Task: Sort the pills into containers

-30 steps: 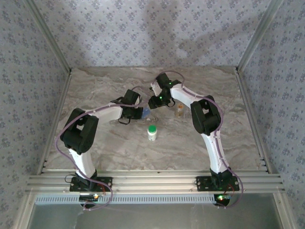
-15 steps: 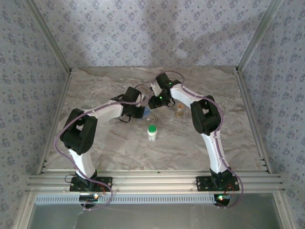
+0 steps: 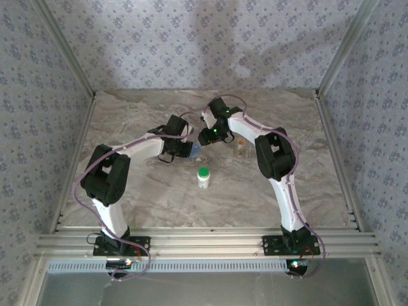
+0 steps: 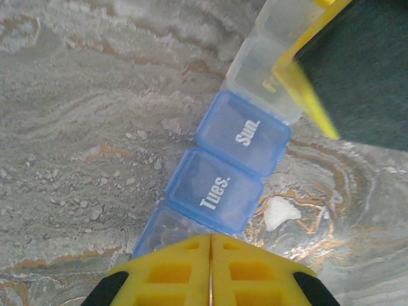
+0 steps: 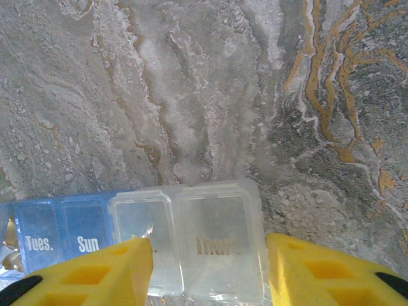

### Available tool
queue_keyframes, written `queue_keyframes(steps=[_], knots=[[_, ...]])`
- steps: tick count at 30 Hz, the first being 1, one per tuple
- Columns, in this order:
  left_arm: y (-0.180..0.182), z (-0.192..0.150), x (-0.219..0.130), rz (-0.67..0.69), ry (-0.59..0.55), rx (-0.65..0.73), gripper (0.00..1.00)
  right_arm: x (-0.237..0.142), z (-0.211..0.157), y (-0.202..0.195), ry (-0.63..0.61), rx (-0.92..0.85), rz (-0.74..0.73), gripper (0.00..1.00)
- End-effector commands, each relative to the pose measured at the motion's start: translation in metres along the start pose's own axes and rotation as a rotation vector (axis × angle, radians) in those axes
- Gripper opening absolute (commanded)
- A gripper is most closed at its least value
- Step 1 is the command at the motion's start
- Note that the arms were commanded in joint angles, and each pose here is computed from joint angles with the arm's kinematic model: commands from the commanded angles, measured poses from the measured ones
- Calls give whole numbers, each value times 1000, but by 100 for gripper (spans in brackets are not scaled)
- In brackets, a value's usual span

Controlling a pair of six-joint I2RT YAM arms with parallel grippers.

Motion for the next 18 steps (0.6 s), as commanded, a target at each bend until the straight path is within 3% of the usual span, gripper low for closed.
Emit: queue_keyframes(steps=[1, 8, 16, 18], knots=[[2, -31, 31, -12, 110, -52, 9, 41, -40, -20, 190, 33, -66, 50], [4, -48, 48, 8, 169, -76, 9, 41, -40, -21, 196, 44, -63, 50], [5, -7, -1, 10, 33, -72, 10, 39, -37, -19, 185, 56, -24, 50], [3, 6, -17, 2, -21, -57, 19, 38, -35, -18, 176, 50, -13, 50]])
Point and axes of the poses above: each hand's point on the last joint's axis, 136 mm out from that joint toward the fingers, its own x axis out along the fingers, its own y axis along the line the jaws close on, z = x × y, the point moved 8 cm from there along -x, back along the fingers, and after that the axes turned 13 degrees about x, right-handed, at the moved point
